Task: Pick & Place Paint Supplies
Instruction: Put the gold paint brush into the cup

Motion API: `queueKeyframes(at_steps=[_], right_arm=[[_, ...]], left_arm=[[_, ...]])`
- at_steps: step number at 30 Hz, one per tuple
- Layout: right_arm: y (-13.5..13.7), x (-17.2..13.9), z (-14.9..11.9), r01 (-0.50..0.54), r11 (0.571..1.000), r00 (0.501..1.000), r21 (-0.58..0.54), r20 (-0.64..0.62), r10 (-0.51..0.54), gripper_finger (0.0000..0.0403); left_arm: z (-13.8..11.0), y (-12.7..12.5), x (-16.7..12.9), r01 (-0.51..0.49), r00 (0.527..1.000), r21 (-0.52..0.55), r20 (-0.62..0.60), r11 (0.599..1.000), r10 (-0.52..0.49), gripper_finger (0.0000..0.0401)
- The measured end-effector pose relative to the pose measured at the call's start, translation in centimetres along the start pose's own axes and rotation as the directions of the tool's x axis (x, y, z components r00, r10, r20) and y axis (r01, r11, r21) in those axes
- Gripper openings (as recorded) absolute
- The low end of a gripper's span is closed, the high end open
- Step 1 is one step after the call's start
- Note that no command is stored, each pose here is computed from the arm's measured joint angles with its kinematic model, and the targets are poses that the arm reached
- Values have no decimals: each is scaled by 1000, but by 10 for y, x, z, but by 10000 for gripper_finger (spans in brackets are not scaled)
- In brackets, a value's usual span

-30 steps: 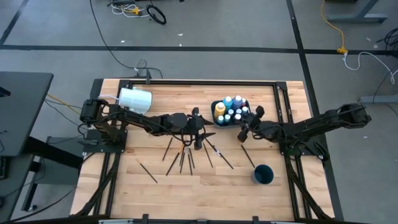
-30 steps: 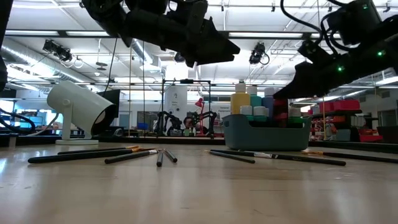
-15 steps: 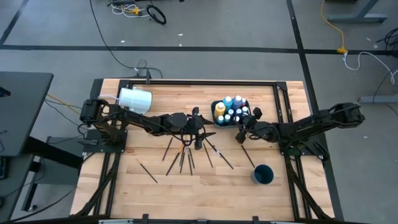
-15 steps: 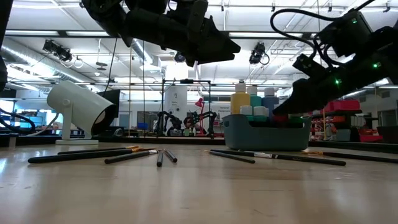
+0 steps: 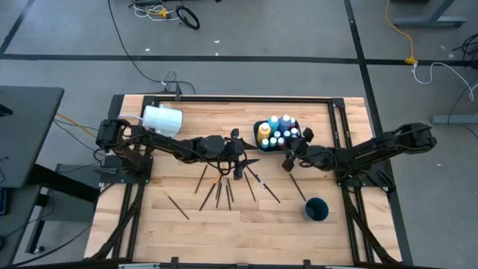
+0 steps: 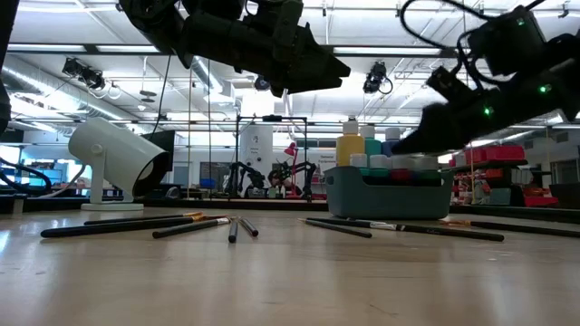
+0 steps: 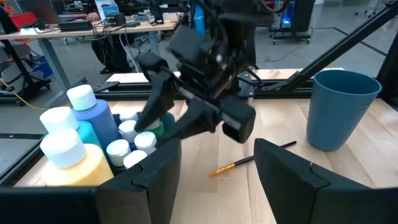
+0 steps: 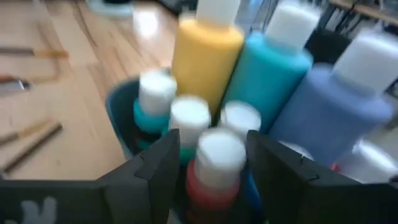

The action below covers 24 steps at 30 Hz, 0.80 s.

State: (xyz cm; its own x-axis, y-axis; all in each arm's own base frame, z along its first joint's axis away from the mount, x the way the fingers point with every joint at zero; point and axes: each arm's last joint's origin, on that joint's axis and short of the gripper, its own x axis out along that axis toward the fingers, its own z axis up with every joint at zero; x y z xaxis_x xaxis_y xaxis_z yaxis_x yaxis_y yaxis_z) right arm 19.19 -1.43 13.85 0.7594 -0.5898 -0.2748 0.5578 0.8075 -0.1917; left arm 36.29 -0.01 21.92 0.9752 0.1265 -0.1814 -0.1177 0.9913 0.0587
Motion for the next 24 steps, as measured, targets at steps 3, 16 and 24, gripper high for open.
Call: queueKeyframes(at_steps=[3, 16, 24], right_arm=[[-1, -2, 9, -10, 1000, 997, 29, 70, 8, 192], [-2, -27, 51, -505, 863, 794, 36, 411, 448, 192], [8, -40, 58, -693, 719, 626, -47, 456, 633, 171]], left_arm=[[-1, 0, 0, 0, 1000, 1, -5, 1000, 0, 211], [-4, -3, 0, 82, 996, -45, -42, 996, -84, 211], [-4, -6, -1, 182, 982, -48, -41, 982, -184, 210]])
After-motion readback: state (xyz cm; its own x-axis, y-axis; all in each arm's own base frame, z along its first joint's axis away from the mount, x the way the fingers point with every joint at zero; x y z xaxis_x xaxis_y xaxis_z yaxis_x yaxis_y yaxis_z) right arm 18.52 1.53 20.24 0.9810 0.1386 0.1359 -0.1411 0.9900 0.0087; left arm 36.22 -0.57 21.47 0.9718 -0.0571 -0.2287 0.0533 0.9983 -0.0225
